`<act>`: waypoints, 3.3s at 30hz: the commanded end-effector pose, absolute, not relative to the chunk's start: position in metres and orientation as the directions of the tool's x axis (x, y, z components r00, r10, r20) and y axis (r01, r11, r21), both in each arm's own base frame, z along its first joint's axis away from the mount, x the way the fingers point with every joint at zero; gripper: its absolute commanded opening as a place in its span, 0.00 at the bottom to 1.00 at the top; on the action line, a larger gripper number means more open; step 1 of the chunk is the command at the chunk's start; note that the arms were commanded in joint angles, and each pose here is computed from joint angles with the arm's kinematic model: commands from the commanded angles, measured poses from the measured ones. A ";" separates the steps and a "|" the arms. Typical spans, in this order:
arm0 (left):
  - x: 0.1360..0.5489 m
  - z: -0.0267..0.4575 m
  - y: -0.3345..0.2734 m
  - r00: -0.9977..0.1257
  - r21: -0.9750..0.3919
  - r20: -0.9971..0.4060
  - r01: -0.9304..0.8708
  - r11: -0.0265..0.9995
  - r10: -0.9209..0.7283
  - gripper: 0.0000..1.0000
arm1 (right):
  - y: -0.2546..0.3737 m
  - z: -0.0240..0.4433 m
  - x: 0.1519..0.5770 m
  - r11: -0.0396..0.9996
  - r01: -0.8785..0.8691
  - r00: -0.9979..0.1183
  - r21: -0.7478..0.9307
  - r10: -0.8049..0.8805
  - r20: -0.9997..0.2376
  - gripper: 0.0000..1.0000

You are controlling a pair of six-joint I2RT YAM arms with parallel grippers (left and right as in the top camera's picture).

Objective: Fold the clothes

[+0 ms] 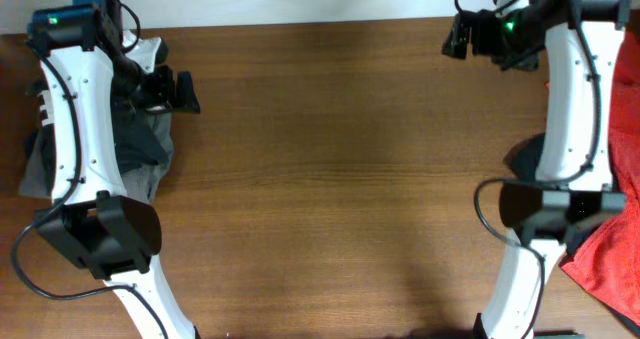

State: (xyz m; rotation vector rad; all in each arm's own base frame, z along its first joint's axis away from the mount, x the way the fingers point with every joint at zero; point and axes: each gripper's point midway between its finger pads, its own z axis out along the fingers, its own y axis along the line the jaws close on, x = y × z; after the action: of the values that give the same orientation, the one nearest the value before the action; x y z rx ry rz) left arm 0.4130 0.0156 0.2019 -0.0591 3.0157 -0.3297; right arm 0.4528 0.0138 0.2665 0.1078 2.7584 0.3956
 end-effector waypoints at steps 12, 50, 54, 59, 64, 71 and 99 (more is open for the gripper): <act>0.329 0.194 -0.007 -1.000 -0.205 0.007 -0.021 0.979 -0.020 0.99 | 0.002 0.188 0.306 0.986 0.089 -0.993 0.139 0.076 0.093 0.99; 0.207 0.246 -0.017 -0.628 -0.071 -0.778 0.096 0.993 0.005 0.99 | 0.014 0.288 0.150 0.996 -0.047 -0.508 0.076 0.042 -0.860 0.99; 0.207 0.246 -0.017 -0.628 -0.071 -0.778 0.096 0.993 0.005 0.99 | 0.014 0.288 0.150 0.996 -0.047 -0.508 0.076 0.042 -0.860 0.99; 0.207 0.246 -0.017 -0.628 -0.071 -0.778 0.096 0.993 0.005 0.99 | 0.014 0.288 0.150 0.996 -0.047 -0.508 0.076 0.042 -0.860 0.99; 0.207 0.246 -0.017 -0.628 -0.071 -0.778 0.096 0.993 0.005 0.99 | 0.014 0.285 0.148 0.996 -0.046 -0.522 0.078 0.043 -0.852 0.99; 0.207 0.246 -0.017 -0.628 -0.071 -0.778 0.096 0.993 0.005 0.99 | 0.010 0.277 0.143 0.998 -0.037 -0.538 0.049 0.022 -0.842 0.99; 0.207 0.246 -0.017 -0.628 -0.071 -0.778 0.096 0.993 0.005 0.99 | 0.020 0.194 0.236 0.992 -0.116 -0.032 -0.056 -0.060 -0.998 0.99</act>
State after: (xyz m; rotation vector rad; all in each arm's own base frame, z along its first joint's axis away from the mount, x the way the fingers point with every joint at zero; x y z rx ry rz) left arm 0.2071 -0.0176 0.2475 0.0795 2.2457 -0.1360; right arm 0.2324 0.0214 0.2037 -0.1238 1.6175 0.0772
